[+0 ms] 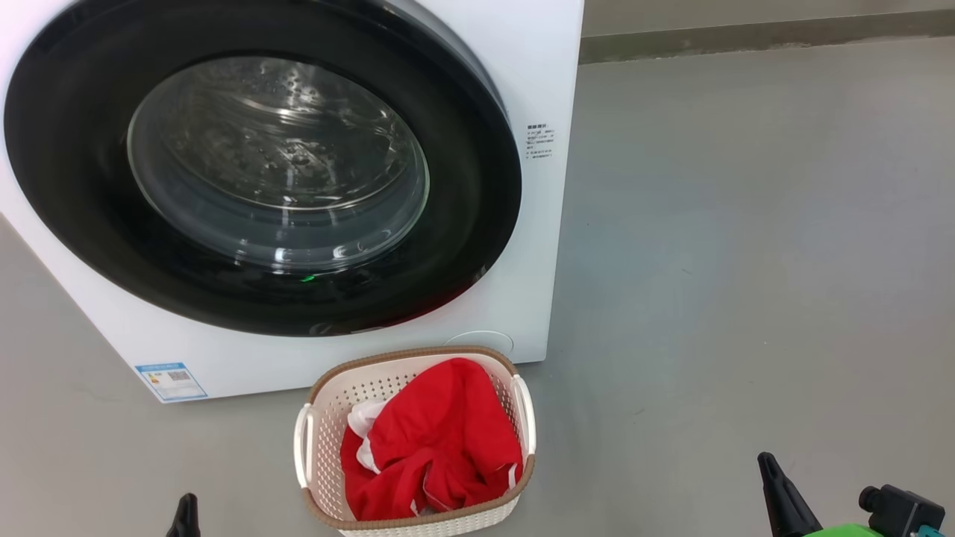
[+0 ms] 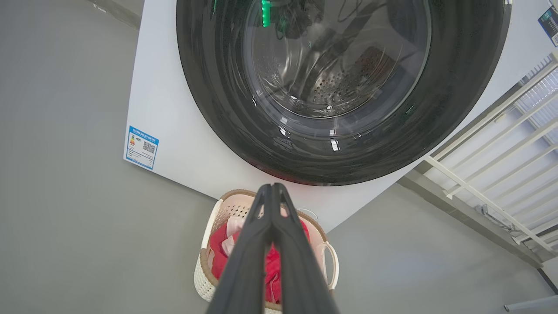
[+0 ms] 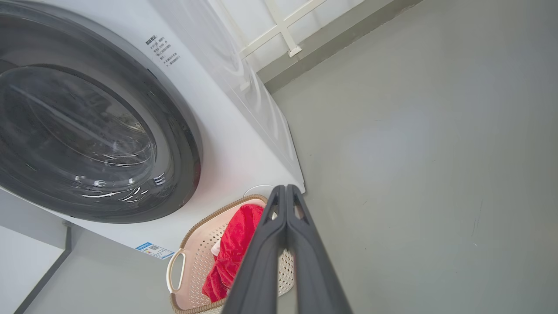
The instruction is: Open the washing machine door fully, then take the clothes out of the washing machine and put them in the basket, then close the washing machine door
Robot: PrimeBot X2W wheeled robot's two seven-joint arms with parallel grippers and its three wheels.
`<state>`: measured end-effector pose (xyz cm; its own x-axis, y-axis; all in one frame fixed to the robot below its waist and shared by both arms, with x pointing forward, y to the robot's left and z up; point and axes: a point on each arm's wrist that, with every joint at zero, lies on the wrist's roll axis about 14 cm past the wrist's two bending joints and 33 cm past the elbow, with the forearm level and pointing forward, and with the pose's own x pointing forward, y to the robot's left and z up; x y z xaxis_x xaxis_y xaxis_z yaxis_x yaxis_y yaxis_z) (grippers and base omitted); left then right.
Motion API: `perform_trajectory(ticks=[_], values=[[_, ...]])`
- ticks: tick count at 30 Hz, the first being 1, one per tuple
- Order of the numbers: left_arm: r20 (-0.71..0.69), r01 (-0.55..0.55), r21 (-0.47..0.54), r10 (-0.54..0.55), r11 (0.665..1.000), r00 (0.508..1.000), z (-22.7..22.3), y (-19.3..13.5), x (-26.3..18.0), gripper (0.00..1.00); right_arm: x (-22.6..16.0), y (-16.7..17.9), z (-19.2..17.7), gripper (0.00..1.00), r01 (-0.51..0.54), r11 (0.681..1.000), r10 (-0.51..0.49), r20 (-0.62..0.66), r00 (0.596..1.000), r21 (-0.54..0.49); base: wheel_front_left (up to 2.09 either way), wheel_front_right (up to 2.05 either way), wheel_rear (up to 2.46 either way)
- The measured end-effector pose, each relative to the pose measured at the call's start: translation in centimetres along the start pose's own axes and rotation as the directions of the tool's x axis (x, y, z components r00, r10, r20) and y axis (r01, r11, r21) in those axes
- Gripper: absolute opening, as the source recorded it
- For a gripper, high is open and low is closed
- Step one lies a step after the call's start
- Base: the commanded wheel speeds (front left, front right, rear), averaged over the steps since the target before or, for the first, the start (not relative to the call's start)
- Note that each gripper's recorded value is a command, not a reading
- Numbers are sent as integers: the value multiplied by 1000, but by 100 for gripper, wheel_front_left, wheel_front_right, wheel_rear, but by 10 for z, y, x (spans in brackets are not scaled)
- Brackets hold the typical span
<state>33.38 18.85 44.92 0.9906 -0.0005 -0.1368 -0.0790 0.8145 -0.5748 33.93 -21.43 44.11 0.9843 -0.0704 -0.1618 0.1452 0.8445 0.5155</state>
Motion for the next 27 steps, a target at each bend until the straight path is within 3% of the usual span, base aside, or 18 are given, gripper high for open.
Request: perform_trajectory(ticks=[14,27], values=[[-2,-16,-155,16,988,1000,4,0,6,0,4,1,3,0,13,988,-12,-4,1000,151,0,0,0],[-5,-22,-289,22,957,1000,6,-1,11,0,9,4,7,0,13,954,-14,-2,1000,301,0,0,0]])
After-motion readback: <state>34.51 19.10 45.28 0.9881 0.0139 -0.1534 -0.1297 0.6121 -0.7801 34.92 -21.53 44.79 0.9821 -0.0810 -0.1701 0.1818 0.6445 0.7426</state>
